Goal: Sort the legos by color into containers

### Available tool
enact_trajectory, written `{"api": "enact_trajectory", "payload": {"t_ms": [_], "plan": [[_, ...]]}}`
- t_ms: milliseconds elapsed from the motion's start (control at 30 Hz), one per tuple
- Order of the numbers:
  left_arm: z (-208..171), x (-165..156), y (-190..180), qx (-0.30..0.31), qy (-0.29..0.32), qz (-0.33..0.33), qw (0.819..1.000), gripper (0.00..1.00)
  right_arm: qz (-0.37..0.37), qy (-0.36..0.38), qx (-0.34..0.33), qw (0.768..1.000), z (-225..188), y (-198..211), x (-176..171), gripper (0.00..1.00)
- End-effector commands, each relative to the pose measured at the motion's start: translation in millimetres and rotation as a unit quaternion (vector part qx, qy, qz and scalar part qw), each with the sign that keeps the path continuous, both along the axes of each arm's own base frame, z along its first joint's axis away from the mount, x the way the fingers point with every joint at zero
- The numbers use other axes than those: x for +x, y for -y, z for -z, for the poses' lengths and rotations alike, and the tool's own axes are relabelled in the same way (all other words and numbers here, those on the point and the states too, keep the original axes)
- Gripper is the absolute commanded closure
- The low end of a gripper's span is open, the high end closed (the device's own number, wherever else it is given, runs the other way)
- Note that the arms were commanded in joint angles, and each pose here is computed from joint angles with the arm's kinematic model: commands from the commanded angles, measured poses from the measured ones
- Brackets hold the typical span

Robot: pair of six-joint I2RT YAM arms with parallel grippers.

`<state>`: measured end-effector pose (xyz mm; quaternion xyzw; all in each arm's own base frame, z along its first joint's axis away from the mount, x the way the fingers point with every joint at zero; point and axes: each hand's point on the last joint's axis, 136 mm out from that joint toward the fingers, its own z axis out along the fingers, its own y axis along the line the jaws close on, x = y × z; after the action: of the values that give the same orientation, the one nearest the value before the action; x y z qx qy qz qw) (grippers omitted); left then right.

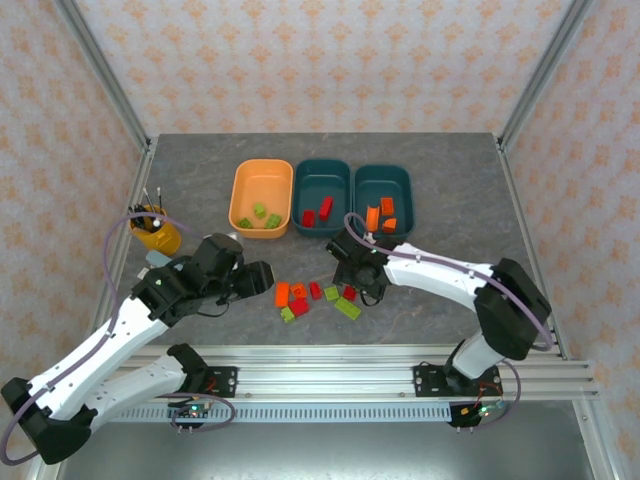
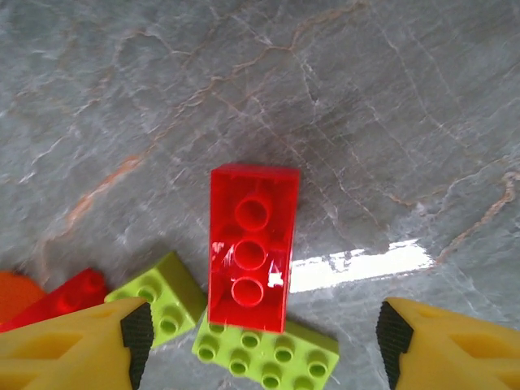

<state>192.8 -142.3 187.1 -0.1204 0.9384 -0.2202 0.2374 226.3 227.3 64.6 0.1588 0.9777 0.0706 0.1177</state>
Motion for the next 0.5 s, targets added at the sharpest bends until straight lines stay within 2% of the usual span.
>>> {"api": "enact_trajectory", "payload": {"t_ms": [0, 67, 267, 467], "plan": [[-21, 8, 11, -0.013, 0.030, 0.019, 0.999, 0.33, 0.024, 0.004, 0.022, 0.999, 5, -8, 15, 0.30], [-23, 10, 12, -0.011, 0.031, 0.022, 0.999, 0.33, 0.028, -0.003, 0.018, 0.999, 11, -7, 19, 0.35], [-25, 12, 14, -0.011, 0.034, 0.022, 0.999, 0.33, 0.040, -0.037, 0.014, 0.998, 35, -7, 16, 0.41], [-23, 12, 15, -0.013, 0.031, 0.022, 0.999, 0.33, 0.038, -0.040, 0.012, 0.998, 44, -10, 19, 0.50]]}}
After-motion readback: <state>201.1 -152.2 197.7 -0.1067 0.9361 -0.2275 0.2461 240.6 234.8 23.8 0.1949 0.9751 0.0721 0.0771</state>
